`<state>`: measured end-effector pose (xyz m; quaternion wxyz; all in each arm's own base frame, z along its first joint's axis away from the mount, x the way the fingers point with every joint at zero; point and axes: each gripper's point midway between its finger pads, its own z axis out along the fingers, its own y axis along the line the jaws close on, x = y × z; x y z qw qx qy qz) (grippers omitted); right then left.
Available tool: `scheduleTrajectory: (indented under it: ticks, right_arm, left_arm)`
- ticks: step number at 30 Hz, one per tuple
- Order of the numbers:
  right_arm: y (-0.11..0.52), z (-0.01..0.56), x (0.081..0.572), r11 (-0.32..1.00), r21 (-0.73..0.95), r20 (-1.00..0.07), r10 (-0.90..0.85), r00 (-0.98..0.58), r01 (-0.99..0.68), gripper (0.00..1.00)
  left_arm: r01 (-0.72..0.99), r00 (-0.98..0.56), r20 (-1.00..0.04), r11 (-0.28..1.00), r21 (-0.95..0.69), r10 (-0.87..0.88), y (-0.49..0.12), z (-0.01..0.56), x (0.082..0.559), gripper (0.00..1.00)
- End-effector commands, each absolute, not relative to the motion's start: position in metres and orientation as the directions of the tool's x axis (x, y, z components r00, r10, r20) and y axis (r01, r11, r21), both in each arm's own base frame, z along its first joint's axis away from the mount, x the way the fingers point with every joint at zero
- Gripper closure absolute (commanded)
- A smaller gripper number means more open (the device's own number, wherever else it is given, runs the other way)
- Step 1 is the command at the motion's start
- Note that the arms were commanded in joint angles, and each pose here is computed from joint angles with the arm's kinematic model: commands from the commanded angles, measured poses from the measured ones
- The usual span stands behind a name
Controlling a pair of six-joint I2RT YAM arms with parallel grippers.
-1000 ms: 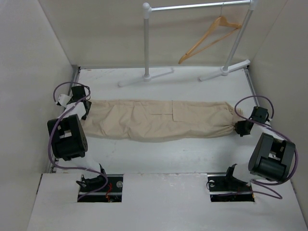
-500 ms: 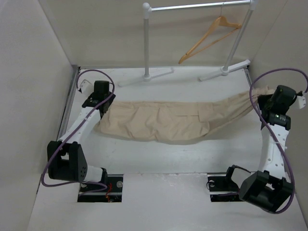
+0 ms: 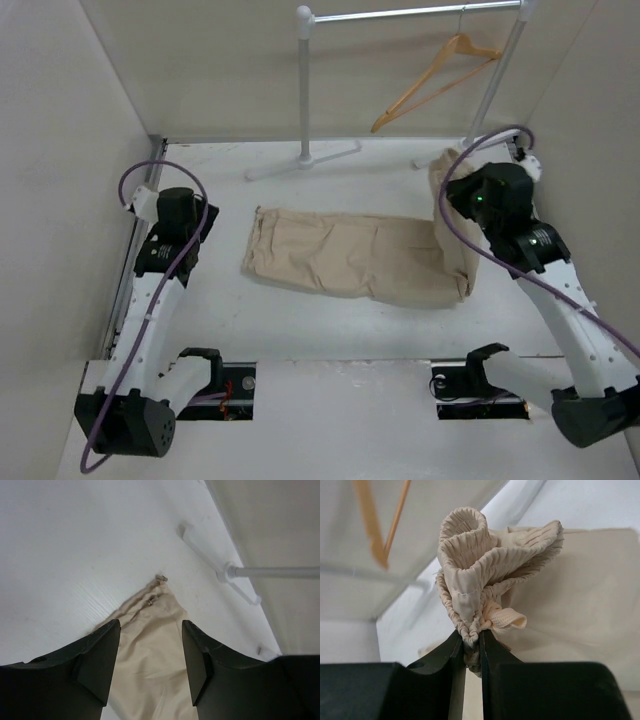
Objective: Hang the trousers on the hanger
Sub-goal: Fold the trousers at the center of the board.
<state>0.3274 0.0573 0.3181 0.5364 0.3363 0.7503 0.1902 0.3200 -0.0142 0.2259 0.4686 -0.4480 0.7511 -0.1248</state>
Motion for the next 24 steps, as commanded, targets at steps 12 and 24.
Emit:
scheduleTrajectory:
  ticks: [12,24]
  right_arm:
    - [0.398,0.311,0.322,0.824,0.561,-0.726,0.44,-0.528,-0.084,0.83]
    - [0.401,0.304,0.295,0.799,0.566,-0.706,0.342,-0.62,-0.204,0.38]
  left_arm:
    - [-0.644,-0.059,-0.532,0.439,-0.626,-0.845,0.038,0.207,0.291,0.5]
    - [-0.664,-0.117,-0.571,0.492,-0.563,-0.812,0.034,0.197,0.301,0.5]
